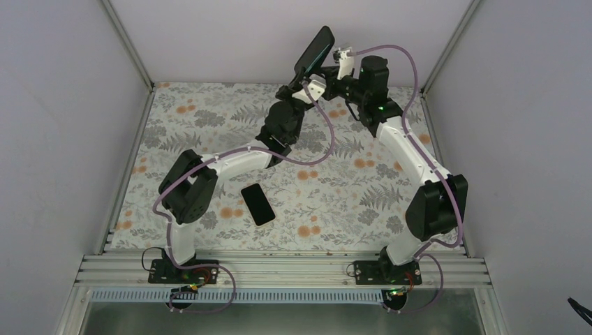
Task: Take the phone out of the phone case
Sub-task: Remove the phone case from the phone, then place the phone case at the center of the board, then place the phone at the center of the board.
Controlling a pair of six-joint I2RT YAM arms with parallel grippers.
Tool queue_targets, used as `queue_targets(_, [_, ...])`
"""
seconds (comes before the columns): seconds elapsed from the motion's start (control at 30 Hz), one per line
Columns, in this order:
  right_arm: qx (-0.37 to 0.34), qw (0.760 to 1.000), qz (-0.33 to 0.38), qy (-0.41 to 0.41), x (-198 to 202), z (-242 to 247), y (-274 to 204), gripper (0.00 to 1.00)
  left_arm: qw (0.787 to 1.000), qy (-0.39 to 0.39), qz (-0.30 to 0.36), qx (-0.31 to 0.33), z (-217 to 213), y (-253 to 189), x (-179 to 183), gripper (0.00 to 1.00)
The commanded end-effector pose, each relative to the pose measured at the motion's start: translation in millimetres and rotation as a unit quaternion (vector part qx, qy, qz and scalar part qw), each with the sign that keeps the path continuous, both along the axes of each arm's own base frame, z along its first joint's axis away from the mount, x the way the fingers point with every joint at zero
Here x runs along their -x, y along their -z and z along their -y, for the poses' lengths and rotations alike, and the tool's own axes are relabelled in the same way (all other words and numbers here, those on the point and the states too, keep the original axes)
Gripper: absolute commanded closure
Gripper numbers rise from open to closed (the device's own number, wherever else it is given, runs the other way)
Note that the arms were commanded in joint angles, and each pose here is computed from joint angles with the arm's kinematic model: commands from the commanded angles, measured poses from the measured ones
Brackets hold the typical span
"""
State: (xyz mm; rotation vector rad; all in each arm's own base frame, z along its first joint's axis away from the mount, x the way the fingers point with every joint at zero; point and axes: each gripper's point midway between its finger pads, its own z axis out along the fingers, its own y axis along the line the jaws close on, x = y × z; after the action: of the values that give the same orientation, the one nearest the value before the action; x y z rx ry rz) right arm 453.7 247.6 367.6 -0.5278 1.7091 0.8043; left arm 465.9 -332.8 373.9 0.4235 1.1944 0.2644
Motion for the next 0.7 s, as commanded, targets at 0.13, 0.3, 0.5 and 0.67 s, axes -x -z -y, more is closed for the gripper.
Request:
queue_targets(0.13, [0.102, 0.993, -0.049, -0.015, 31, -21, 59, 0.97, 0.993, -0.113, -0.003, -0.045, -74, -10, -13, 0.98])
queue_targets(0.3, [0.162, 0.979, -0.06, 0.107, -11, 34, 77, 0.97, 0.993, -0.078, -0.024, -0.083, -80, -3, 7, 0.98])
queue_targets(0.5, [0.208, 0.956, -0.092, 0.184, -42, 94, 97, 0.97, 0.987, -0.032, -0.067, -0.145, -92, 12, 40, 0.98])
queue_targets(0.67, [0.215, 0.956, -0.149, 0.134, -31, 105, 115, 0.97, 0.963, -0.044, -0.114, -0.24, -117, 56, 62, 0.98])
